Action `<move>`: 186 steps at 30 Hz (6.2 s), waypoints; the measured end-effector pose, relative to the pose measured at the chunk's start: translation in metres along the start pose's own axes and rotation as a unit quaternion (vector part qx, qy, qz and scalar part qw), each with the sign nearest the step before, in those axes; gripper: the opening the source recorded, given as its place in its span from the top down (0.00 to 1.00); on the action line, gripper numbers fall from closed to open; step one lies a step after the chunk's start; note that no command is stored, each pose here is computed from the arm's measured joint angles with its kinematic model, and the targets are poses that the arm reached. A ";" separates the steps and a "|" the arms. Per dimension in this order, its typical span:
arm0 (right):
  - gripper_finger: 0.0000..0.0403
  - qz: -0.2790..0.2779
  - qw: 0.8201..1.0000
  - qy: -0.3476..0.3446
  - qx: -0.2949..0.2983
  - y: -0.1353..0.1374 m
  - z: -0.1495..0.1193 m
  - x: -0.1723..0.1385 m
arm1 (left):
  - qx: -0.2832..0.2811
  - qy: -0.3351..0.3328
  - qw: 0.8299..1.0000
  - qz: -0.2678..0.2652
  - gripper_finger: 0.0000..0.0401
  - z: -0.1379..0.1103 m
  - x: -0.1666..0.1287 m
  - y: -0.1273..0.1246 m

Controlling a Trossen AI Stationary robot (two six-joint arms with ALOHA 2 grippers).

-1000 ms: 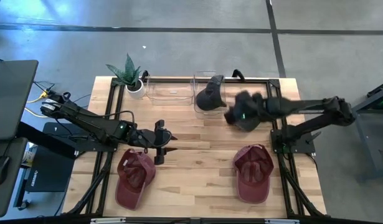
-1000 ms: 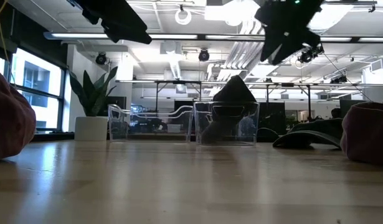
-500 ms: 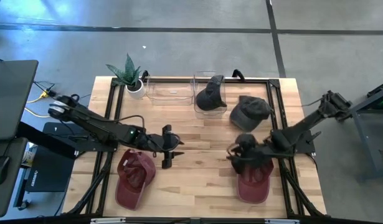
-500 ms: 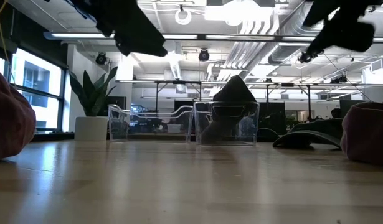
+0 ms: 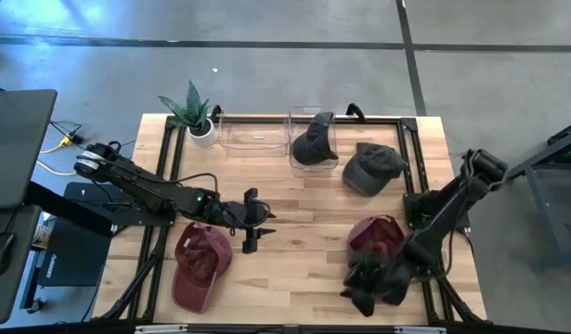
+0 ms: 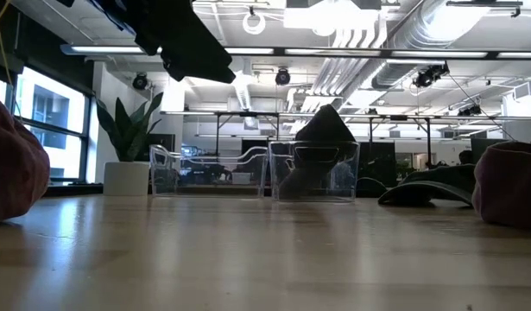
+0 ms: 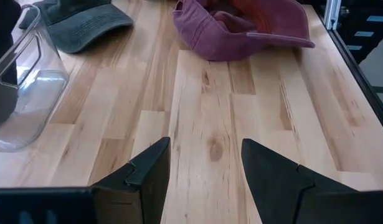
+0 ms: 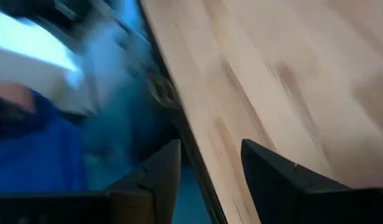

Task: Pick & Place hat
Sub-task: Put the right red cap into the left transparent bin

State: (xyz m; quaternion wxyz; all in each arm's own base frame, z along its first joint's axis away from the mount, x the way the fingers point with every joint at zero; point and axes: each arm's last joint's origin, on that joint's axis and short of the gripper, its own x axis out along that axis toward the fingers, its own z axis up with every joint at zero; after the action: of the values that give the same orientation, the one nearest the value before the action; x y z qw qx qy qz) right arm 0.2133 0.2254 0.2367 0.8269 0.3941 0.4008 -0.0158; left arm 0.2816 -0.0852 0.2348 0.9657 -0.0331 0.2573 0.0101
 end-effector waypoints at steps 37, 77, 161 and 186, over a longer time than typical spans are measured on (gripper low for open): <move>0.54 -0.313 0.908 0.139 0.243 -0.081 0.025 0.058 | 0.017 0.008 1.000 0.017 0.53 -0.003 0.002 0.001; 0.97 0.378 0.697 -0.344 -0.503 0.024 0.168 0.027 | -0.006 -0.126 0.982 -0.137 0.53 0.011 -0.160 0.029; 0.63 -0.099 0.937 -0.230 -0.245 -0.014 0.095 -0.068 | -0.147 -0.124 0.960 -0.204 0.99 0.006 -0.015 0.033; 0.23 -0.248 0.828 -0.286 -0.413 -0.049 0.185 -0.016 | -0.131 -0.134 0.964 -0.191 0.99 0.007 -0.015 0.034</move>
State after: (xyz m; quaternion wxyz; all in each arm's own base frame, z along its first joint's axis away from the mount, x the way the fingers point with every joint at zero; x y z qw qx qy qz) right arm 0.3057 0.0645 0.2843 0.9585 -0.1194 0.1993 -0.1656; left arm 0.2706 -0.0507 0.2462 0.9625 -0.2059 0.1114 -0.1368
